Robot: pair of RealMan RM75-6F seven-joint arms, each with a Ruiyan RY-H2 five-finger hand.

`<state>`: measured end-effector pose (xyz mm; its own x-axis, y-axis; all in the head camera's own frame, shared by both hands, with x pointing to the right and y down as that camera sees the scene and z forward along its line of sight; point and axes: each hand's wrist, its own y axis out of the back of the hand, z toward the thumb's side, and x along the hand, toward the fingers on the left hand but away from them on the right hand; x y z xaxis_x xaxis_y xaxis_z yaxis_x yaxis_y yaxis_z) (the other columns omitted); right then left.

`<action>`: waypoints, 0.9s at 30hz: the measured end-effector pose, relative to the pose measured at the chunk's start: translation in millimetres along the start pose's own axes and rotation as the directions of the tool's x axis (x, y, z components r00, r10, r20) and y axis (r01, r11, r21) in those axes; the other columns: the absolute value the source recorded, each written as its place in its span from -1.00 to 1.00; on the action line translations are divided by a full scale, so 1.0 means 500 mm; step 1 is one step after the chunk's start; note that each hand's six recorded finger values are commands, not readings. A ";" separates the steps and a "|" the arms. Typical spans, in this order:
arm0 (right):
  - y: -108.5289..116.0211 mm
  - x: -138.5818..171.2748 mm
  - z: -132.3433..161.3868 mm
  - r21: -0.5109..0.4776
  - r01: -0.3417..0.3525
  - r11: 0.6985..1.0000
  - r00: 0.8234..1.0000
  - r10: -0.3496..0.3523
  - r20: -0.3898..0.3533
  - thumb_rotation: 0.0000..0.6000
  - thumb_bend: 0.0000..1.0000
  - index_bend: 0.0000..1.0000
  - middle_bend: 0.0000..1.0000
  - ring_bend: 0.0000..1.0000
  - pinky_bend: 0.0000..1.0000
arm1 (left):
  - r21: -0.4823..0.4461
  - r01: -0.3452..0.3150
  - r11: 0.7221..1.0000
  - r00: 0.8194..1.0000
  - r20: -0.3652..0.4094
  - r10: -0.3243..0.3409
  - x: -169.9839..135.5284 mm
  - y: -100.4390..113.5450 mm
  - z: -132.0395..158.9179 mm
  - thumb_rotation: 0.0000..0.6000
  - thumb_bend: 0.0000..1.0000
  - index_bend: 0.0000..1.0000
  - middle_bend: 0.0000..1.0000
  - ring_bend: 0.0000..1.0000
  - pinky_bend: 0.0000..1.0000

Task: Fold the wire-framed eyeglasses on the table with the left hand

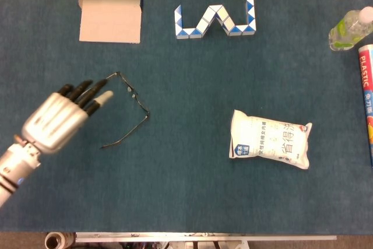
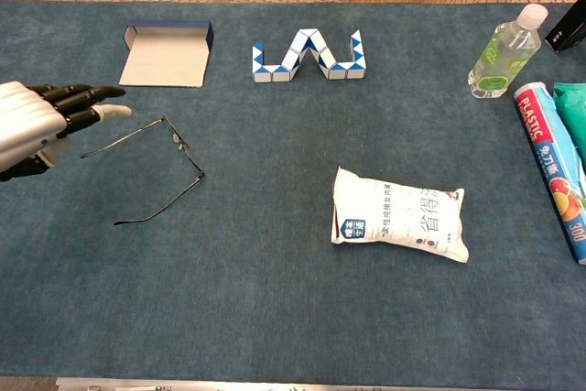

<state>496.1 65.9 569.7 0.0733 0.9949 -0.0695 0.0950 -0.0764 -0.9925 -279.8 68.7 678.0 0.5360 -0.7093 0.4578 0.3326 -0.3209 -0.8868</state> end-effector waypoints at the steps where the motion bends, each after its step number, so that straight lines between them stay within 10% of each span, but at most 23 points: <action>1: 0.000 0.000 0.000 -0.001 0.000 1.000 1.000 0.000 0.000 1.00 -0.54 -0.10 -0.12 -0.44 -0.46 | 0.015 0.003 1.000 1.000 0.013 -0.003 0.009 0.001 0.003 1.00 0.80 -0.88 -0.97 -0.82 -0.48; 27: -0.010 -0.010 -0.008 -0.004 -0.025 1.000 1.000 0.025 0.014 1.00 -0.54 -0.10 -0.12 -0.44 -0.46 | 0.252 0.109 0.962 0.988 0.080 -0.133 0.180 -0.002 0.053 1.00 0.80 -0.73 -0.87 -0.82 -0.47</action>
<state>499.4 61.1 575.2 0.0615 0.9935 -0.0961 0.0967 -0.1018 -0.9901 -211.3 21.6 721.5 0.5472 -0.6082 0.5751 0.5739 -0.2275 -0.7867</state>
